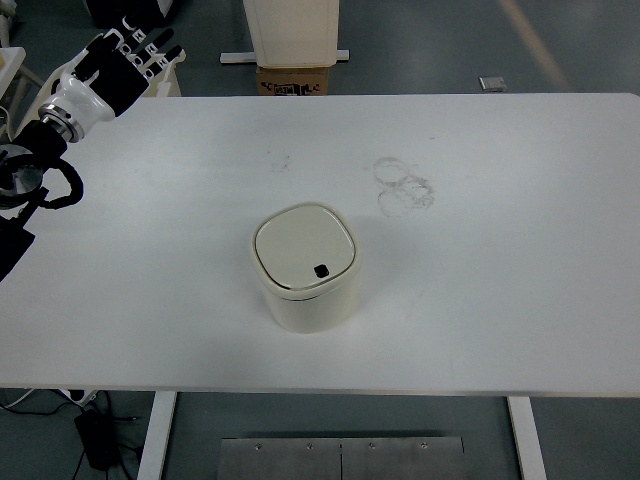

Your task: Close trash bin

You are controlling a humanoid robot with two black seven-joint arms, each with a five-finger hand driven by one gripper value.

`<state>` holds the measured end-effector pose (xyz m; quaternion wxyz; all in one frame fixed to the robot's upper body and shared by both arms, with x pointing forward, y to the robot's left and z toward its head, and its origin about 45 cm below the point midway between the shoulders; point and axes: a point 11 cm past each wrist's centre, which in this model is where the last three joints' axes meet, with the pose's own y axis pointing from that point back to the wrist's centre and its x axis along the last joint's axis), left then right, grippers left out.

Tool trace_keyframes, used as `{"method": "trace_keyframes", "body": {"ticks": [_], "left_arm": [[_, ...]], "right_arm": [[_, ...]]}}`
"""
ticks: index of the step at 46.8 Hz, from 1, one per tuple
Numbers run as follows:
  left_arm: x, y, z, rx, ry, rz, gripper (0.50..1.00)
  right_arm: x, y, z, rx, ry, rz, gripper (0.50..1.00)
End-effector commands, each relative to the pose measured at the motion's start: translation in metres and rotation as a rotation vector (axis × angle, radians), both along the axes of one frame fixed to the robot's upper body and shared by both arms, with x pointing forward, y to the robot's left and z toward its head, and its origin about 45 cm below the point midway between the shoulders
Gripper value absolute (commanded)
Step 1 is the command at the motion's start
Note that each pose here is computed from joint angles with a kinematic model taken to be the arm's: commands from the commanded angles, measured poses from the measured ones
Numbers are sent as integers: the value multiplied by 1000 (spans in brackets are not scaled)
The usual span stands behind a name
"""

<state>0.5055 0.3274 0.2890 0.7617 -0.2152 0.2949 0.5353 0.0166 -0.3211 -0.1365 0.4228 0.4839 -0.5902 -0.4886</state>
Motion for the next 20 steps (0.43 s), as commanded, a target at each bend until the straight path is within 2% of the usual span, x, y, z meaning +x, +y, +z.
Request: {"method": "trace_keyframes", "body": {"ticks": [1,20], "left_arm": [[-2,7,-13,-20,27,31,1000],[-3,11,-27,-57,26,96,1000]], "right_arm": [[0,0,0,0,0,0,993],[0,0,0,0,1,0,993]]}}
